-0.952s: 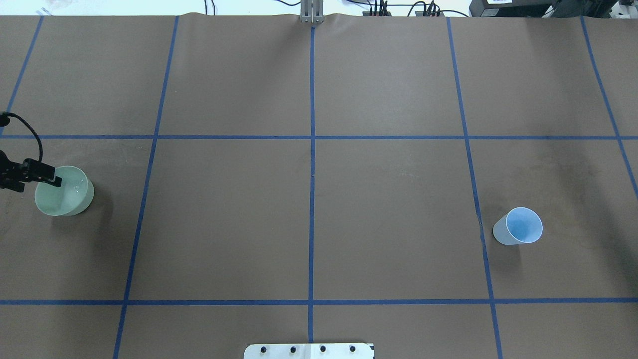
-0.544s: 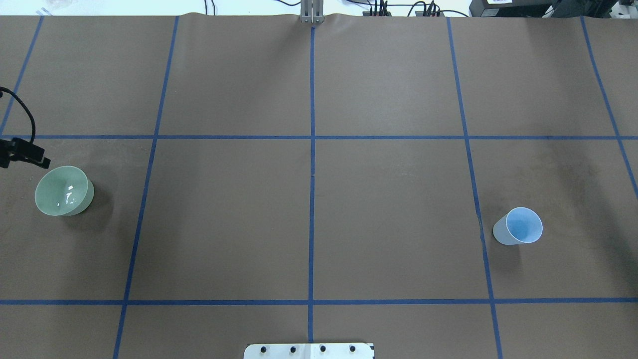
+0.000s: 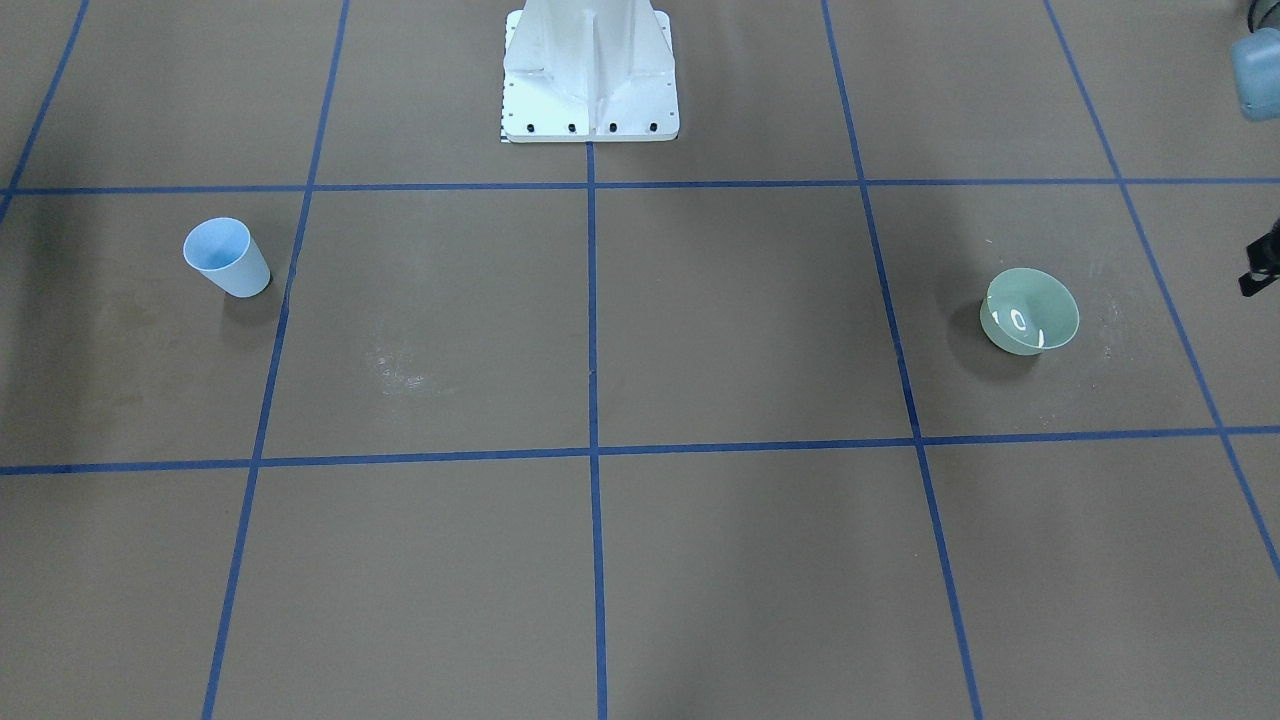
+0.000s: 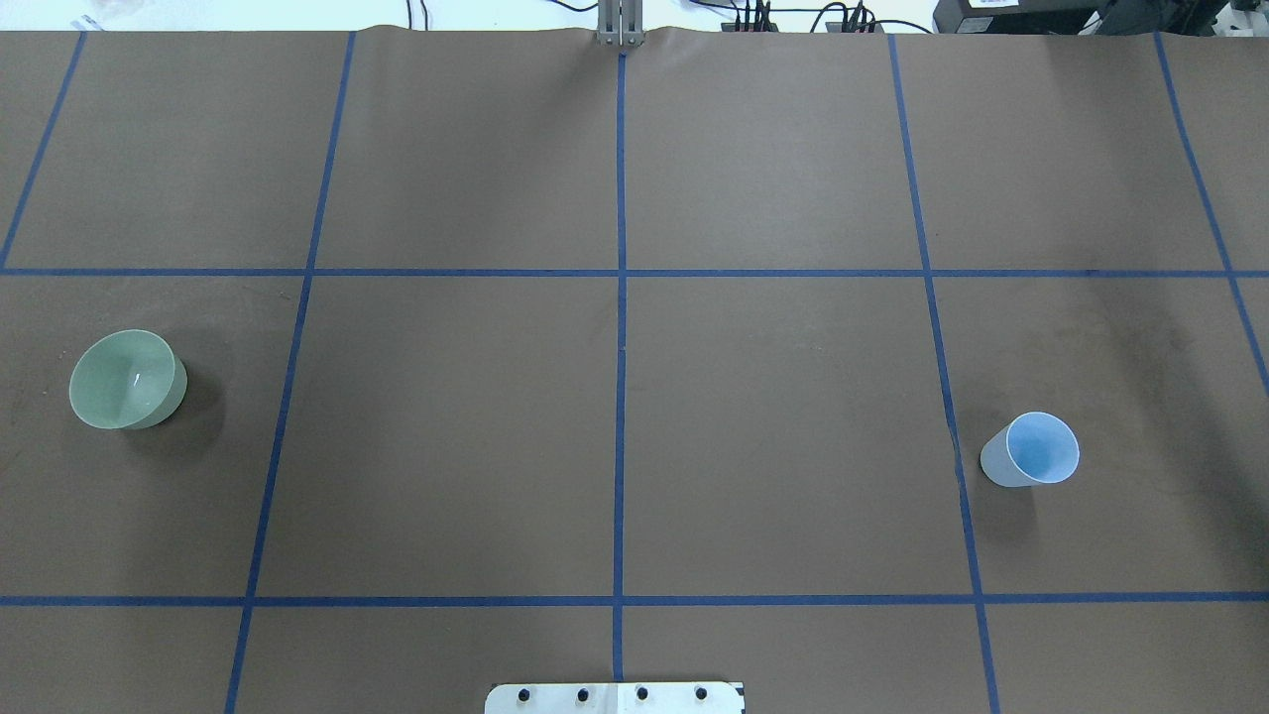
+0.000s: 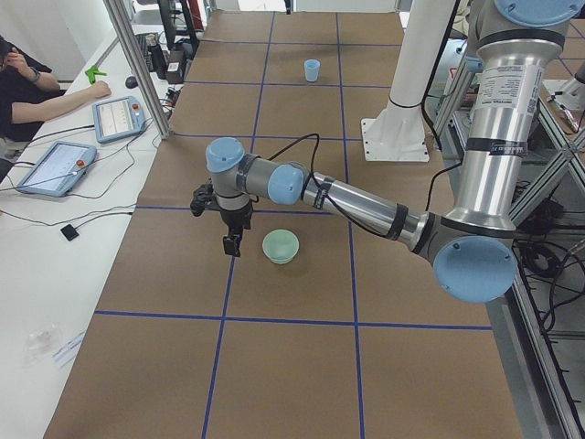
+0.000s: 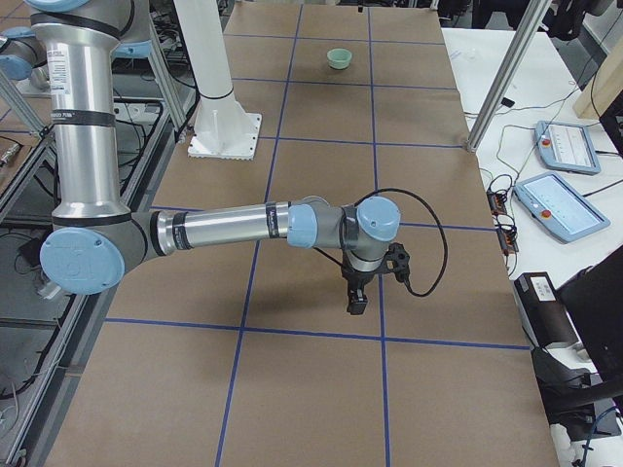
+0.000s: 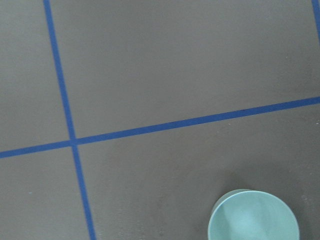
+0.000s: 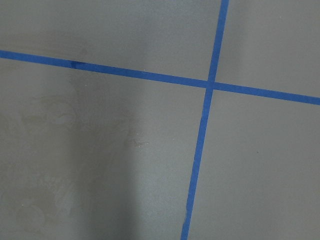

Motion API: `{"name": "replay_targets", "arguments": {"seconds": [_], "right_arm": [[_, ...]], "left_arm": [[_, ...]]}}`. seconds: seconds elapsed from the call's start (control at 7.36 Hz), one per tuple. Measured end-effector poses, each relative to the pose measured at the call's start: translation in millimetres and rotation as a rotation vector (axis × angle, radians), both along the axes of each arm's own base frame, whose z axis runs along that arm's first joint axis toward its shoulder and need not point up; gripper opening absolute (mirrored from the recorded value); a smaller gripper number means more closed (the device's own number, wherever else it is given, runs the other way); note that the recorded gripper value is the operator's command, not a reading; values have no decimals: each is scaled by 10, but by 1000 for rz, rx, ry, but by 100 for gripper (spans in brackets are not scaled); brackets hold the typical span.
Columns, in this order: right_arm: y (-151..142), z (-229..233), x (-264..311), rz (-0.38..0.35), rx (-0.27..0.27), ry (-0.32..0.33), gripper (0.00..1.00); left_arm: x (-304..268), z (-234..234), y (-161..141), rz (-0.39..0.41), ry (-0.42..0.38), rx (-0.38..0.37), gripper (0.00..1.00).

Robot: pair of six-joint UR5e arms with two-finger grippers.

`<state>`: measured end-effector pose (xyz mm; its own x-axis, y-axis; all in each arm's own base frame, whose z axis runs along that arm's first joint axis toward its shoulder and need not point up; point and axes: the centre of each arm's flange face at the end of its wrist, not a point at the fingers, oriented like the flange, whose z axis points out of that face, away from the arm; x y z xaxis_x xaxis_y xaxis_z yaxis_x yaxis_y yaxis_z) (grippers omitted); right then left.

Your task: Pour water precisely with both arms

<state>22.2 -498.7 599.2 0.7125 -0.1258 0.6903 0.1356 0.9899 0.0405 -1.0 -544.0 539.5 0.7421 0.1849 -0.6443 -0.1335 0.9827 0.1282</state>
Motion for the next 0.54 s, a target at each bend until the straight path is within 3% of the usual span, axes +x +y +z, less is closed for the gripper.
{"name": "replay_targets", "arguments": {"seconds": [0.27,0.54], "right_arm": [[-35,-61,60,34,-8,-11,100],[-78,-153,67,78,-9,-24,100]], "left_arm": [[-293,367,42,3,-4,-26,100],[-357,548,137,-6,-5,22,100]]}}
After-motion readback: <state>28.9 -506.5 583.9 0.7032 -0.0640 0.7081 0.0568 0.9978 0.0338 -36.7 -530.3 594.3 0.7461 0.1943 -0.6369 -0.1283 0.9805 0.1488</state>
